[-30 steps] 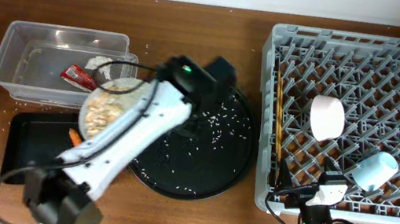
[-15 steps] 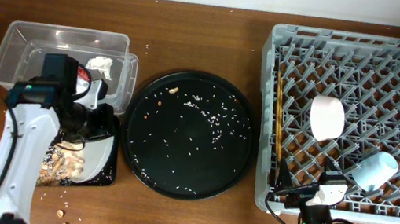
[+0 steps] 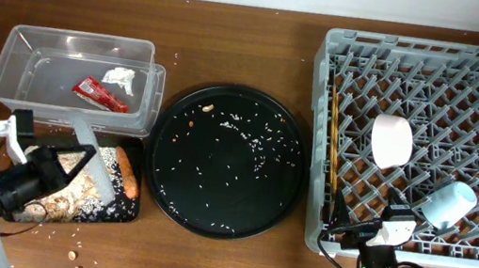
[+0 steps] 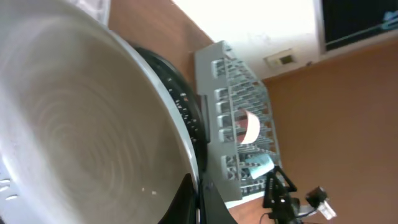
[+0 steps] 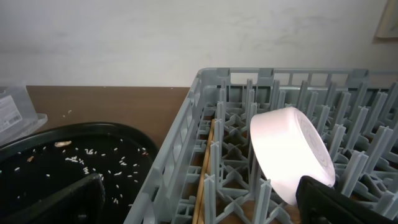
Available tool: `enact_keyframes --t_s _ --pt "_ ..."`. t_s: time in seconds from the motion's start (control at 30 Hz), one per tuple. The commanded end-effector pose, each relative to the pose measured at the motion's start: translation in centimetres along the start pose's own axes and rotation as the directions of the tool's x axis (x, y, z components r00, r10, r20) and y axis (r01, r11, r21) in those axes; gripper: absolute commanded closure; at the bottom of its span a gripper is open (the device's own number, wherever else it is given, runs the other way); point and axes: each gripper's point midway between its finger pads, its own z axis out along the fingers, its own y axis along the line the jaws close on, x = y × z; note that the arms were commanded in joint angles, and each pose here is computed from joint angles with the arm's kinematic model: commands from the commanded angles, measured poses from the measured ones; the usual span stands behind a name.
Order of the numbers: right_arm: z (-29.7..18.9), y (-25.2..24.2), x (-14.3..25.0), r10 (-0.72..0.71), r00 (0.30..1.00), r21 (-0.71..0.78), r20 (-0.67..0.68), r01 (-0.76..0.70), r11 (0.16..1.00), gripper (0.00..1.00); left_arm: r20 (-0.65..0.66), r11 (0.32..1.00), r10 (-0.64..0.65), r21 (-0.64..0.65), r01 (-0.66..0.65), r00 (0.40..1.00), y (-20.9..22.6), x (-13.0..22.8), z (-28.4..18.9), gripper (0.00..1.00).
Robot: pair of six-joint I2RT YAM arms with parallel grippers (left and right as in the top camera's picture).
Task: Sort waste into correct bins and load items into the dishwasher rack
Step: 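Carry the empty plate with the left gripper and stand it in the rack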
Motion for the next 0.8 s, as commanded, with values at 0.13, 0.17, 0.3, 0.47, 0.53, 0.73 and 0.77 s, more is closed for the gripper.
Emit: enact_keyframes --t_s 0.13,0.17,0.3,0.47,0.53,0.73,0.77 --pt "0.0 -0.1 0.2 0.005 1.0 0.001 -0.001 -0.005 1.0 0.02 -0.086 0.946 0.278 0.198 -0.257 0.957 -7.1 -0.8 5.1 1.0" --pt "0.0 -0.1 0.2 0.005 1.0 0.001 -0.001 -0.005 1.0 0.02 -0.082 0.928 0.329 0.213 -0.306 0.941 -8.8 -1.3 7.1 1.0" --pt "0.0 -0.1 0.2 0.005 1.0 0.001 -0.001 -0.005 1.0 0.02 0.006 0.776 0.439 0.501 -0.383 0.898 -19.2 -0.9 16.6 1.0" --pt "0.0 -0.1 0.2 0.005 1.0 0.001 -0.001 -0.005 1.0 0.02 -0.061 0.726 0.245 0.673 -0.141 0.968 -20.8 3.0 27.2 1.0" --pt "0.0 -0.1 0.2 0.005 1.0 0.001 -0.001 -0.005 1.0 0.02 -0.149 0.737 0.201 0.674 -0.049 0.968 -20.4 5.5 30.6 1.0" --pt "0.0 -0.1 0.2 0.005 1.0 0.001 -0.001 -0.005 1.0 0.02 -0.164 0.705 0.226 0.708 -0.045 0.96 -23.3 8.3 32.5 1.0" --pt "0.0 -0.1 0.2 0.005 1.0 0.001 -0.001 -0.005 1.0 0.02 -0.154 0.708 0.216 0.705 -0.046 0.964 -23.5 8.3 32.6 1.0"
